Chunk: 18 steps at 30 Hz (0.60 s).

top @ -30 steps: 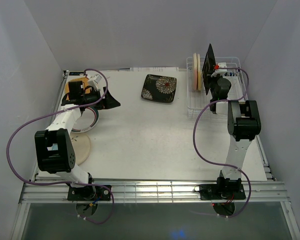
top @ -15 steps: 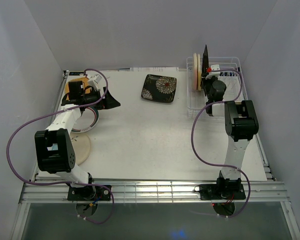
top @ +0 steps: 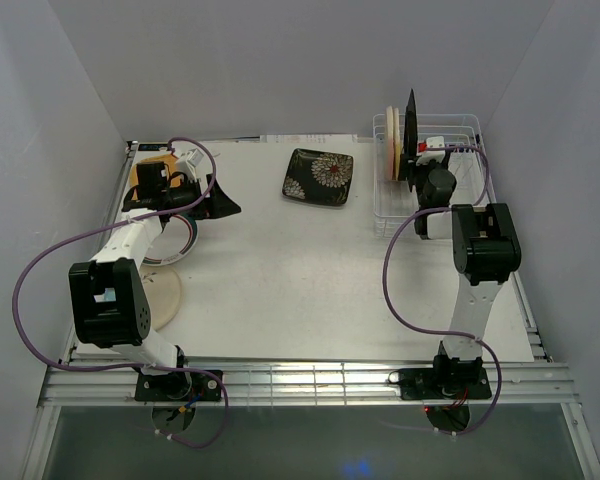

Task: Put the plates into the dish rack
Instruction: Insert the plate into the dish rack.

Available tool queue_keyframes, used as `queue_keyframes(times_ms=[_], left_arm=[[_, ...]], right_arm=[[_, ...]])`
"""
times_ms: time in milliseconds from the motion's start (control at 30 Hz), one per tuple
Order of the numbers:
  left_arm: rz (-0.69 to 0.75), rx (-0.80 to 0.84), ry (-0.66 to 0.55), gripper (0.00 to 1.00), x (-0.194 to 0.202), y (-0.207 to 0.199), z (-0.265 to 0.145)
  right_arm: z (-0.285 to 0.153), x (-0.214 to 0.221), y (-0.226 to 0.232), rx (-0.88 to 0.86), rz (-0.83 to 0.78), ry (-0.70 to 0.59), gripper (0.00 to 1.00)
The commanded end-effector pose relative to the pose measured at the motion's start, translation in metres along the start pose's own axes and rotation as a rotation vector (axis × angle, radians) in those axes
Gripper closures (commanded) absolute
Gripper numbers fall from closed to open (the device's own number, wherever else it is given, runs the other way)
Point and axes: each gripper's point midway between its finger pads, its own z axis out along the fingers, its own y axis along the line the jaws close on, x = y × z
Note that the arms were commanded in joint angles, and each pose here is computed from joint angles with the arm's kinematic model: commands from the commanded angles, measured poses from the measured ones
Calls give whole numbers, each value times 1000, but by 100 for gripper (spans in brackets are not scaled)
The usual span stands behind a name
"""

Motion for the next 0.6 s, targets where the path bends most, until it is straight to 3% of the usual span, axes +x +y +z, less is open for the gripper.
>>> queue_keyframes(times_ms=[0,567], left_arm=[[43,30,-16,2,-7,-14,-5],[38,14,0,2,-3,-9,-1]], right_arm=[[-2,-55,5,-17,15,-135,18],[-51,-126,4,-50,95,-211,13]])
